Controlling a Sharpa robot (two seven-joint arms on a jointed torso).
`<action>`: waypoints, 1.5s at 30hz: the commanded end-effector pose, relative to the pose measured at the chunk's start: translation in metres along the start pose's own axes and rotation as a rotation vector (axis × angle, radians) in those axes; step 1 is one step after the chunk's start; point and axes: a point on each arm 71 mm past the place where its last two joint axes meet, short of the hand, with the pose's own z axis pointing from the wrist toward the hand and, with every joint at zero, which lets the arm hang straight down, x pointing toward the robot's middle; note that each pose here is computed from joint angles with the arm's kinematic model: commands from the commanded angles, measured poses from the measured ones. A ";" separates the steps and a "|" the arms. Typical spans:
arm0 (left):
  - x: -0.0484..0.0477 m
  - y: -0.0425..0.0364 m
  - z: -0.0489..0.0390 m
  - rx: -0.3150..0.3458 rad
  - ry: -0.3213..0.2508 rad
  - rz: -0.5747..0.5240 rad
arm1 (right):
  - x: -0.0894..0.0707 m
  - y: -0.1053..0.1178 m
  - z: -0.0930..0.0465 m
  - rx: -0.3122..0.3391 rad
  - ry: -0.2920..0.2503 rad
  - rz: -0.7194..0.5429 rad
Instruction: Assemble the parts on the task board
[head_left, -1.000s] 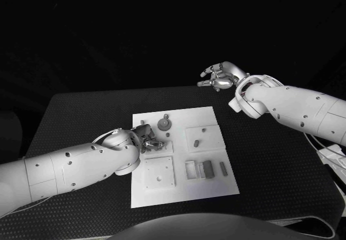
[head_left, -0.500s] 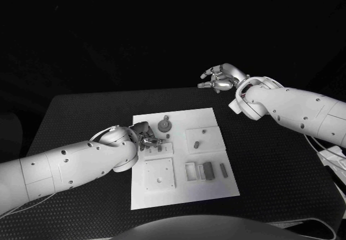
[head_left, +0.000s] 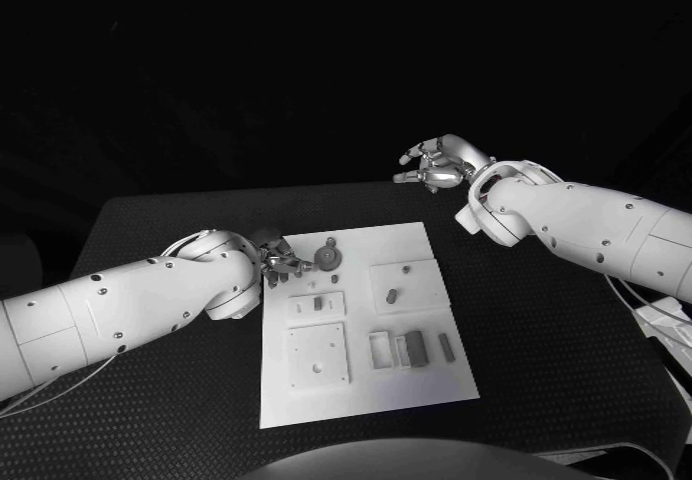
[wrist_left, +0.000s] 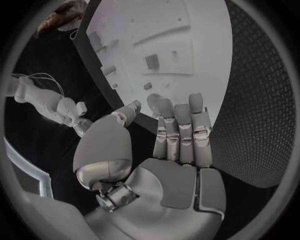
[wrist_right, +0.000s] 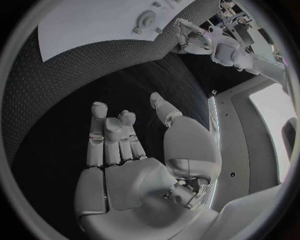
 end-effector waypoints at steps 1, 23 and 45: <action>-0.0048 0.0041 0.0035 -0.017 0.086 -0.093 | 0.000 0.000 0.000 -0.006 0.008 -0.003; -0.0671 0.0127 0.0303 0.048 -0.196 -0.014 | 0.000 -0.003 0.001 0.002 0.005 -0.005; -0.0632 0.0091 0.0534 -0.066 -0.106 0.139 | 0.003 0.000 0.003 -0.003 0.012 -0.003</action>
